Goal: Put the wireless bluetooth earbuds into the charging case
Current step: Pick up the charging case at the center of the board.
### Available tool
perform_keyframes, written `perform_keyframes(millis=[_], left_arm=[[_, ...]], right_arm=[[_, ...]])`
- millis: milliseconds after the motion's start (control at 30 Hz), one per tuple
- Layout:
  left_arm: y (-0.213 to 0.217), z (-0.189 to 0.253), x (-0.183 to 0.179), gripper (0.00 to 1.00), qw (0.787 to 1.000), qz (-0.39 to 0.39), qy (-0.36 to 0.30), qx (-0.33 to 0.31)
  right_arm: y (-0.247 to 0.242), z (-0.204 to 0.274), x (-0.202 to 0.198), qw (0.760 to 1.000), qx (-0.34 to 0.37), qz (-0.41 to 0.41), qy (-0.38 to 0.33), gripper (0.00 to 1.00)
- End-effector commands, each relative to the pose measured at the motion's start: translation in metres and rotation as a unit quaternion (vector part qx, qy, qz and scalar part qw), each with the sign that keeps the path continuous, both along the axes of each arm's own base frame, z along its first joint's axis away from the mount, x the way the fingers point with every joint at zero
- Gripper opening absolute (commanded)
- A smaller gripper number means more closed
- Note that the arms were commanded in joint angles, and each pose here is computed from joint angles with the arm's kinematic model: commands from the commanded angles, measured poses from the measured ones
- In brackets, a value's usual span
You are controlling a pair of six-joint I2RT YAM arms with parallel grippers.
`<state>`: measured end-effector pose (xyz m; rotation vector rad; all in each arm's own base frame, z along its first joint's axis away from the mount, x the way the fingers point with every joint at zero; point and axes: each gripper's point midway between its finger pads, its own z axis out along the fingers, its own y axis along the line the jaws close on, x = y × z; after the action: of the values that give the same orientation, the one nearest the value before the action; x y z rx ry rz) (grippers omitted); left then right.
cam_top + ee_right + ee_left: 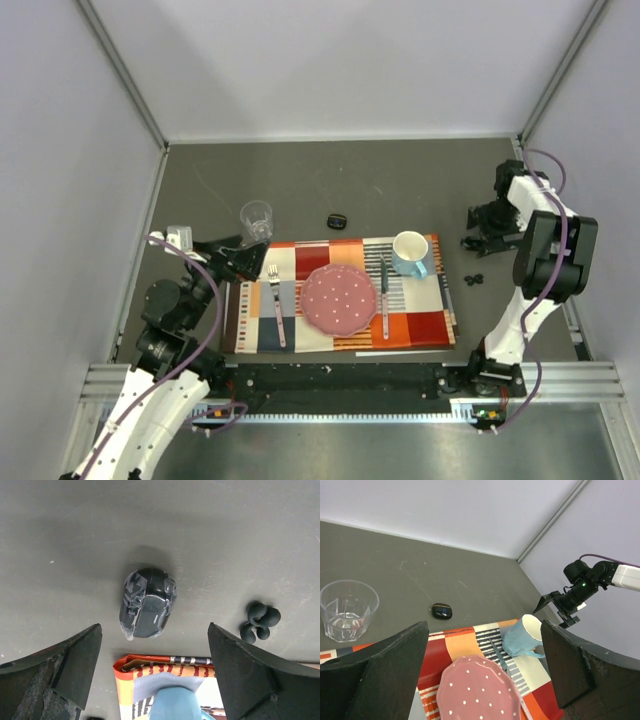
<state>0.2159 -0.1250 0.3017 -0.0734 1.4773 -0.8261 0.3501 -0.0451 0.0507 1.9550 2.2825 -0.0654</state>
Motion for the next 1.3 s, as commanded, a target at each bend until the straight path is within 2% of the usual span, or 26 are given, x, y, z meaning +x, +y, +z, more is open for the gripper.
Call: perform_keyframes(millis=[0,167,400,467,600,800,833,867,900,933,1000,1033,1133,1267], left_arm=[[0.004,0.011,-0.002,0.99,1.0,0.008,-0.005,-0.023],[0.009,0.021,-0.007,0.99,0.999,0.016,-0.008,-0.05],[0.0,0.043,-0.027,0.99,0.998,-0.03,-0.049,-0.017],[-0.004,0.047,-0.03,0.99,0.998,-0.043,-0.044,-0.016],[-0.023,0.046,-0.033,0.99,0.994,-0.101,-0.036,0.021],[-0.025,0.046,-0.032,0.99,0.994,-0.103,-0.031,0.007],[-0.023,0.044,-0.031,0.93,0.995,-0.096,-0.028,0.006],[-0.022,0.043,-0.03,0.91,0.995,-0.094,-0.026,0.006],[-0.021,0.043,-0.032,0.9,0.995,-0.092,-0.028,0.005],[-0.019,0.043,-0.031,0.9,0.996,-0.086,-0.026,0.003],[-0.017,0.039,-0.029,0.93,0.997,-0.078,-0.013,0.0],[-0.014,0.039,-0.026,0.97,0.998,-0.067,-0.009,-0.003],[-0.011,0.033,-0.022,0.99,0.998,-0.054,0.011,-0.003],[-0.001,0.022,-0.01,0.99,0.998,-0.012,0.052,-0.017]], right_arm=[[-0.01,0.004,0.008,0.999,-0.012,-0.046,-0.011,0.86],[-0.014,-0.006,0.009,0.997,-0.008,-0.071,-0.005,0.81],[-0.018,-0.027,0.005,0.996,0.025,-0.084,0.015,0.8],[-0.019,-0.032,0.004,0.996,0.025,-0.083,0.019,0.76],[-0.015,-0.039,0.002,0.996,0.036,-0.082,0.022,0.65],[-0.013,-0.046,-0.001,0.996,0.039,-0.08,0.024,0.42],[-0.013,-0.047,-0.003,0.996,0.039,-0.08,0.025,0.33],[-0.012,-0.046,-0.003,0.996,0.04,-0.075,0.022,0.28],[-0.011,-0.046,-0.002,0.996,0.043,-0.073,0.019,0.23],[-0.01,-0.046,-0.003,0.996,0.045,-0.07,0.018,0.13],[-0.008,-0.041,-0.002,0.997,0.05,-0.061,0.003,0.09],[-0.007,-0.039,0.0,0.997,0.051,-0.058,-0.006,0.08],[0.001,-0.022,0.017,0.993,0.073,-0.034,-0.082,0.0],[0.01,0.011,0.027,0.984,0.088,-0.003,-0.154,0.0]])
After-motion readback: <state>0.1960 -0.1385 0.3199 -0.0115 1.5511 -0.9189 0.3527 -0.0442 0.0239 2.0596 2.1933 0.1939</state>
